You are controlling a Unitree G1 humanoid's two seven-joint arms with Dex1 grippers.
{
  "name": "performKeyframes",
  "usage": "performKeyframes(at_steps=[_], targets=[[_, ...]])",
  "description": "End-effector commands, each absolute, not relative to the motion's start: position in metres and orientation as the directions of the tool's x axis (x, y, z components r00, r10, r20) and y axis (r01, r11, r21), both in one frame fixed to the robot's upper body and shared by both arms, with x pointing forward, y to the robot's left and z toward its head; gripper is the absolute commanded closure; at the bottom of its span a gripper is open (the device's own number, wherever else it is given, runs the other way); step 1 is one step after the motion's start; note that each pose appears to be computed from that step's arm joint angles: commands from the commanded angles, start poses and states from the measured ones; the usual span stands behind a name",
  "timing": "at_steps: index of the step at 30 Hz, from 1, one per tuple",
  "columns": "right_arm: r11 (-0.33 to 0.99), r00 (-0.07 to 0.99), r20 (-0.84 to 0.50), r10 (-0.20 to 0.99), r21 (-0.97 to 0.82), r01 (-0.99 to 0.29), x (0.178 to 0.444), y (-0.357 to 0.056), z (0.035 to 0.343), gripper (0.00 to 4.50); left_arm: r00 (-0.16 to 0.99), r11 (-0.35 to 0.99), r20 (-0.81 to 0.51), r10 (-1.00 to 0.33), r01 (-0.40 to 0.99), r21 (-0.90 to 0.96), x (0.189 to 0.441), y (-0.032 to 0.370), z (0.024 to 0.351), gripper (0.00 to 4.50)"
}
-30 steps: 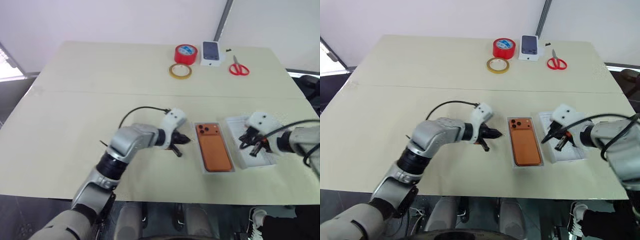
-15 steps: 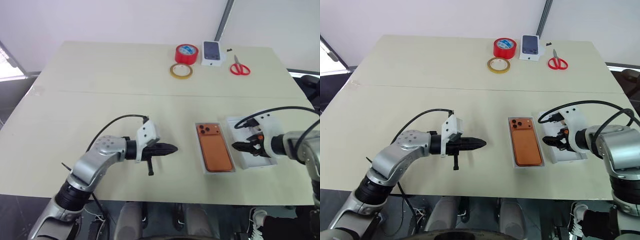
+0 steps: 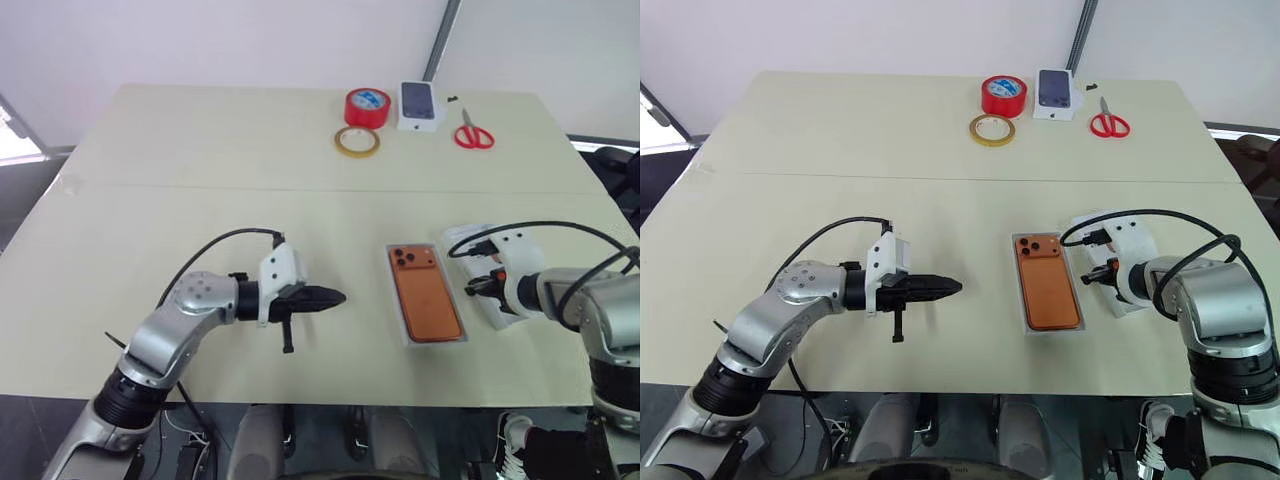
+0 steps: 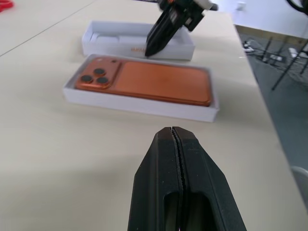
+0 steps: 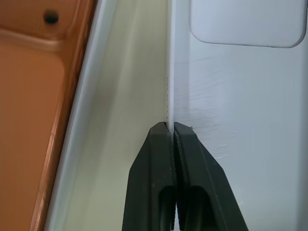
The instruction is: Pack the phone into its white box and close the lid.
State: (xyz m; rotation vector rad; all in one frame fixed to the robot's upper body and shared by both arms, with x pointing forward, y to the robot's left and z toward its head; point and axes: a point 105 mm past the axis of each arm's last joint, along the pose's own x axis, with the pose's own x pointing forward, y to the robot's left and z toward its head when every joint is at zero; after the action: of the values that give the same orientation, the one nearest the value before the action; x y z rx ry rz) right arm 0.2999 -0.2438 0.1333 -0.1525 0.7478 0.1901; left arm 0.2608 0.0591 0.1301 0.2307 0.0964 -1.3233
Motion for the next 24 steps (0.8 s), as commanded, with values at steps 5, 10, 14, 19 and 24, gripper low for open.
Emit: performKeyframes(at_steps=[5,10,14,19,24], targets=[[0.772,0.731,-0.261,0.630,0.316,-0.552,0.314,-0.176,0.231,4.46,0.522,0.507,-0.124,-0.844,0.852,0.133,0.297,0.104,0.137,4.50],[0.553,0.542,-0.188,0.819,0.511,-0.658,0.285,-0.118,0.227,4.46,0.556,0.537,-0.127,-0.822,0.829,0.154,0.305,0.114,0.137,4.50],[0.499,0.496,-0.210,0.842,0.653,-0.570,0.259,-0.092,0.191,4.46,0.550,0.528,-0.125,-0.826,0.832,0.170,0.306,0.114,0.139,4.50],[0.517,0.546,-0.242,0.802,0.740,-0.430,0.243,-0.085,0.158,4.46,0.500,0.477,-0.121,-0.857,0.861,0.178,0.300,0.099,0.139,4.50],[0.580,0.615,-0.301,0.729,0.748,-0.321,0.250,-0.103,0.145,4.20,0.431,0.410,-0.107,-0.896,0.896,0.168,0.293,0.072,0.139,4.50]])
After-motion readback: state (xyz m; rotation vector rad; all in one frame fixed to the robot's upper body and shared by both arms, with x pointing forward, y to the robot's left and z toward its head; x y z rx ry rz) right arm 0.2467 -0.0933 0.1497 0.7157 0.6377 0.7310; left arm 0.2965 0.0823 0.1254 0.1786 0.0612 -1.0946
